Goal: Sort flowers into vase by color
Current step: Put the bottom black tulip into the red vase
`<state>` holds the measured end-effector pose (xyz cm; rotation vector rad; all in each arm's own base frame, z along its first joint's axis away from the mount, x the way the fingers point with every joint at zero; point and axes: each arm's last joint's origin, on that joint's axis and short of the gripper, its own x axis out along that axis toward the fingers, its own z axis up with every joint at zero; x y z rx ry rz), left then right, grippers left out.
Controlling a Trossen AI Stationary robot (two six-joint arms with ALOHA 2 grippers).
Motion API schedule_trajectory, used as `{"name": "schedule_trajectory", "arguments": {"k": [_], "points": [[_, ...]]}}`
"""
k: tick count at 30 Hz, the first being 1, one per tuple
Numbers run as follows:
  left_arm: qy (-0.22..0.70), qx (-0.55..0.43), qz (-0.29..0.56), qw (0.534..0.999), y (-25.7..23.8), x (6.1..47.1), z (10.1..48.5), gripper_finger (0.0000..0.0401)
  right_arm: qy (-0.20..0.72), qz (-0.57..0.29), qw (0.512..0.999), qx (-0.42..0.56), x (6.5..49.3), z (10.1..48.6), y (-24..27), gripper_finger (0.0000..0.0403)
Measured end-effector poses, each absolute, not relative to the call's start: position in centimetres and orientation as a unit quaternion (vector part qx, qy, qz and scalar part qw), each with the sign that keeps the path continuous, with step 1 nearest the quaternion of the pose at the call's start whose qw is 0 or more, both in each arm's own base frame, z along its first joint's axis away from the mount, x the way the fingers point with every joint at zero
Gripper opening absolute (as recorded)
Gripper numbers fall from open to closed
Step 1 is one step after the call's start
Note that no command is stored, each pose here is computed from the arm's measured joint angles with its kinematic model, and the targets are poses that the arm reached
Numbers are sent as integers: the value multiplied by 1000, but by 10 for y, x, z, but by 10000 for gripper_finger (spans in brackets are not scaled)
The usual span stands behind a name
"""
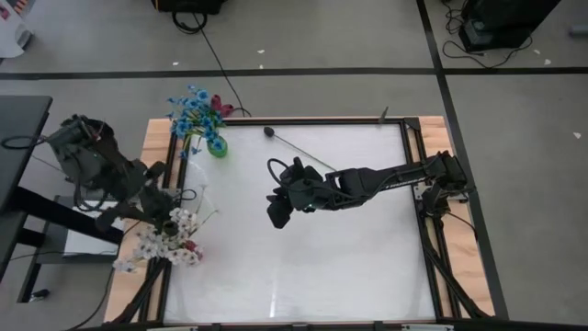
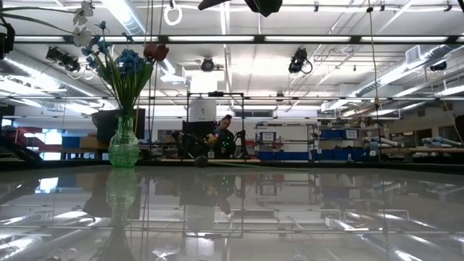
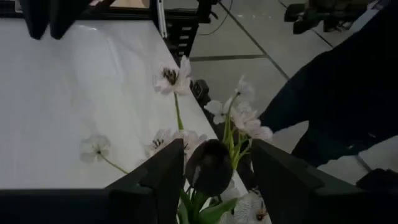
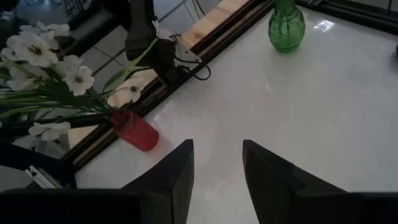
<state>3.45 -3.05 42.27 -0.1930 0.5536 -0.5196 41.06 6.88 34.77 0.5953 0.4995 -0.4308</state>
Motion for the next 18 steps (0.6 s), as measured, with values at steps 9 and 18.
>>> {"name": "schedule_trajectory", "arguments": {"k": [9,18], "points": [[322,-195,-74,923,5,12,427,157,284,-276,863,315,404,328,61,145],[465,-214,-127,850,-7,11,399,134,330,-312,828,330,400,280,55,145]]}}
